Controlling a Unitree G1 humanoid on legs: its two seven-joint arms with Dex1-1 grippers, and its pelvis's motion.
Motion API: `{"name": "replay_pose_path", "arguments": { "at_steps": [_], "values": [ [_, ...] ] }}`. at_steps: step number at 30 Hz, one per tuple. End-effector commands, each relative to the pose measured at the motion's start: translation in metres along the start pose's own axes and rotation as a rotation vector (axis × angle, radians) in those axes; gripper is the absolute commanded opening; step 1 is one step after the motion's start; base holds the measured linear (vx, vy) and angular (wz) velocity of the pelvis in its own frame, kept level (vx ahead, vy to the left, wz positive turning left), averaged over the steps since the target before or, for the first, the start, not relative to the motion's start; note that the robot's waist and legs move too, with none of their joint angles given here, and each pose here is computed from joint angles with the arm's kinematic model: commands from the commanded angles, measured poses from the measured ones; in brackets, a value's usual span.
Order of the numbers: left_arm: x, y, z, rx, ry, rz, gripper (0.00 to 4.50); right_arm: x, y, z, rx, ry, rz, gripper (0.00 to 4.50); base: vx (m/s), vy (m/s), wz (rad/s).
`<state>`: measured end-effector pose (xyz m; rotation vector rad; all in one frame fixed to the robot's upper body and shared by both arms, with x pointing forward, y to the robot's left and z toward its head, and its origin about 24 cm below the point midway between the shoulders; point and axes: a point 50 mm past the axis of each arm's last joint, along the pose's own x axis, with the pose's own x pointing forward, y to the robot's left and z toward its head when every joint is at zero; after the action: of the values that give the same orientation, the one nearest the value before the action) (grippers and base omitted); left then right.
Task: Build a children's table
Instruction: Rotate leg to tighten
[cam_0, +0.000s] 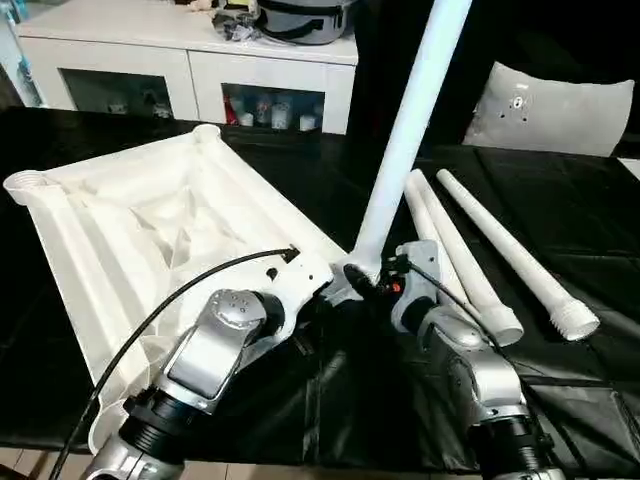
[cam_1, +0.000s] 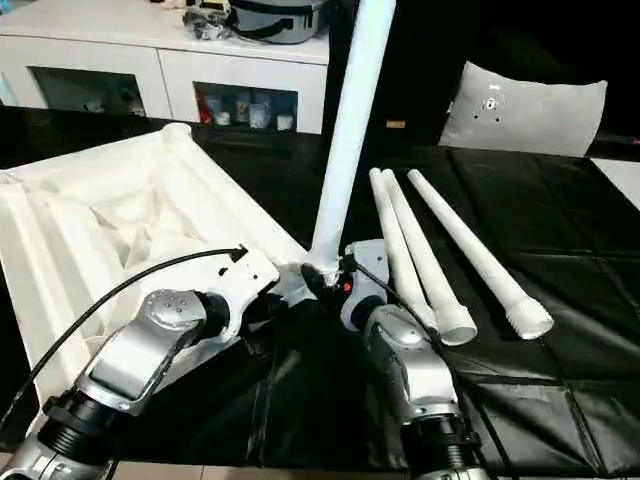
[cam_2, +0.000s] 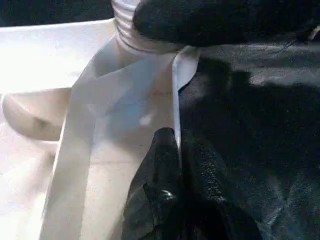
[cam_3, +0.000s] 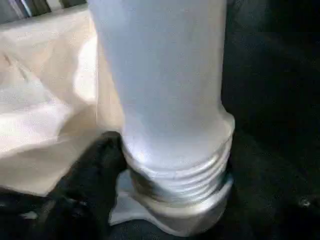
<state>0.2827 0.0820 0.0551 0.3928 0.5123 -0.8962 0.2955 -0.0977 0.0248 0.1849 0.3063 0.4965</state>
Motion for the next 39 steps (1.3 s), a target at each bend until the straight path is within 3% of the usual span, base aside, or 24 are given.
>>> {"name": "replay_pose_path", "arguments": {
  "at_steps": [1,5,10,12,17,20,24,27,33,34,39],
  "values": [
    [-0.001,-0.009,0.024,0.113,-0.092,-0.073,0.00,0.003,0.012,-0.017,-0.004,0.081,0.069,3.77,0.000,0.000,0.00],
    [-0.007,0.000,0.014,0.143,-0.062,-0.082,0.00,-0.005,0.001,-0.006,-0.064,0.016,0.071,4.08,0.000,0.000,0.00],
    [-0.014,0.011,-0.001,0.206,-0.003,-0.105,0.00,-0.027,-0.015,0.012,-0.154,-0.051,0.211,4.45,0.000,0.000,0.00],
    [-0.018,0.013,-0.006,0.227,0.009,-0.150,0.00,-0.040,-0.021,0.016,-0.240,-0.015,0.320,4.45,0.000,0.000,0.00],
    [-0.024,0.013,-0.013,0.290,0.026,-0.270,0.00,-0.055,-0.029,0.023,-0.312,0.052,0.490,4.45,0.000,0.000,0.00],
    [-0.031,0.008,-0.018,0.345,0.040,-0.410,0.00,-0.056,-0.033,0.030,-0.375,0.093,0.559,4.45,0.000,0.000,0.00],
    [-0.034,0.009,-0.022,0.384,0.066,-0.467,0.00,-0.052,-0.034,0.032,-0.440,0.111,0.582,4.45,0.000,0.000,0.00],
    [-0.036,0.011,-0.022,0.408,0.069,-0.490,0.00,-0.050,-0.033,0.031,-0.439,0.134,0.644,4.45,0.000,0.000,0.00],
    [-0.038,0.016,-0.021,0.434,0.069,-0.501,0.00,-0.050,-0.031,0.028,-0.424,0.182,0.737,3.96,0.000,0.000,0.00],
    [-0.038,0.017,-0.021,0.436,0.070,-0.502,0.00,-0.050,-0.031,0.028,-0.427,0.183,0.743,3.68,0.000,0.000,0.00],
    [-0.038,0.020,-0.022,0.442,0.070,-0.502,0.00,-0.047,-0.033,0.029,-0.428,0.180,0.744,3.36,0.000,0.000,0.00]
  ]
}}
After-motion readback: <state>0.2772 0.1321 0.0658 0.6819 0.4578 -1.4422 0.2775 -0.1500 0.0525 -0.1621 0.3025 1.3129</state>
